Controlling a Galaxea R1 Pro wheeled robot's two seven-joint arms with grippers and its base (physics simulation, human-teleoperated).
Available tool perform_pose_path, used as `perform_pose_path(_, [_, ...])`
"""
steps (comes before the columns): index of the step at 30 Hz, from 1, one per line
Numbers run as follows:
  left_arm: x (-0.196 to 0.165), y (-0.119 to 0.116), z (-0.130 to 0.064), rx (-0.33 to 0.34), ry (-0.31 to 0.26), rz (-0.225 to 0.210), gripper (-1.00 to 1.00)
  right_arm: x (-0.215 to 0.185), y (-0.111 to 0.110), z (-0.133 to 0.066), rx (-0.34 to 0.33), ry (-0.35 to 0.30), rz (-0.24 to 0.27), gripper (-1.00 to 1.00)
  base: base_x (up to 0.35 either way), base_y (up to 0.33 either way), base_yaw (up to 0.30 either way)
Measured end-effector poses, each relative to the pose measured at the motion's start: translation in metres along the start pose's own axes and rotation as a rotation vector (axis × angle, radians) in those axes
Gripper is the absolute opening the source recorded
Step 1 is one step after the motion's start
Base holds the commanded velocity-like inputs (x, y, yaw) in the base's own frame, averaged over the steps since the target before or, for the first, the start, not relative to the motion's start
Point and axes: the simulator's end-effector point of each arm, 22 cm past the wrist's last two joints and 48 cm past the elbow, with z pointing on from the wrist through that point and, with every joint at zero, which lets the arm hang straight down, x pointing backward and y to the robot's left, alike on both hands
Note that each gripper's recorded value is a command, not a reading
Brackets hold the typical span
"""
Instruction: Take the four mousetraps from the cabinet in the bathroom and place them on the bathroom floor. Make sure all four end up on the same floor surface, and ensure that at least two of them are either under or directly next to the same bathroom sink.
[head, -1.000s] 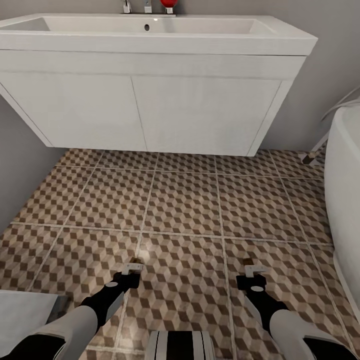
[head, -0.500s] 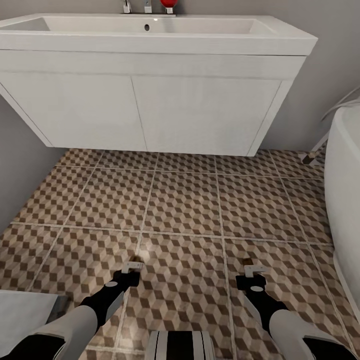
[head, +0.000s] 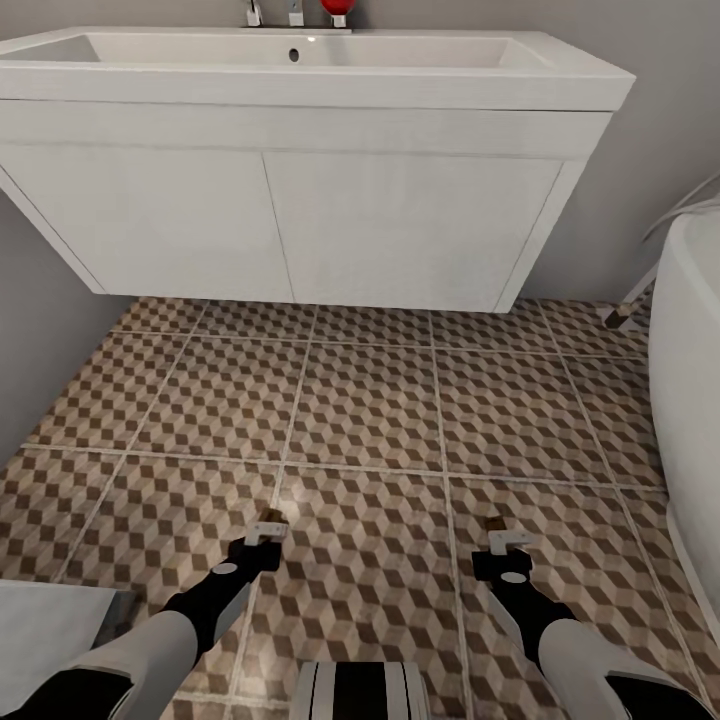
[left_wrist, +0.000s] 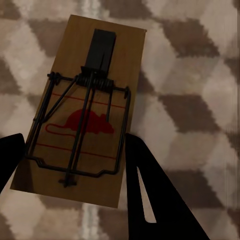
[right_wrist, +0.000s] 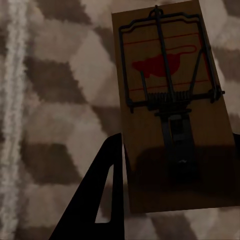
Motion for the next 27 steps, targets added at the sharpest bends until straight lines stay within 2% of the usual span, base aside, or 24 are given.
perform_pose_path(12, [-0.001,-0.018,0.0,0.022,0.0,-0.005,-1.0,0.002,0.0,0.0,0.001,0.007,0.0,-1.0,0.0,0.0,0.0])
perform_pose_path(18, [-0.002,-0.02,0.0,0.023,-0.001,-0.009,-1.0,0.002,-0.001,0.0,0.001,0.008,0.001,-1.0,0.0,0.0,0.0])
perform_pose_path(27, [-0.003,-0.008,-0.001,-0.047,-0.005,-0.014,-1.0,0.002,-0.001,0.0,0.002,0.008,0.001,-1.0,0.0,0.0,0.0])
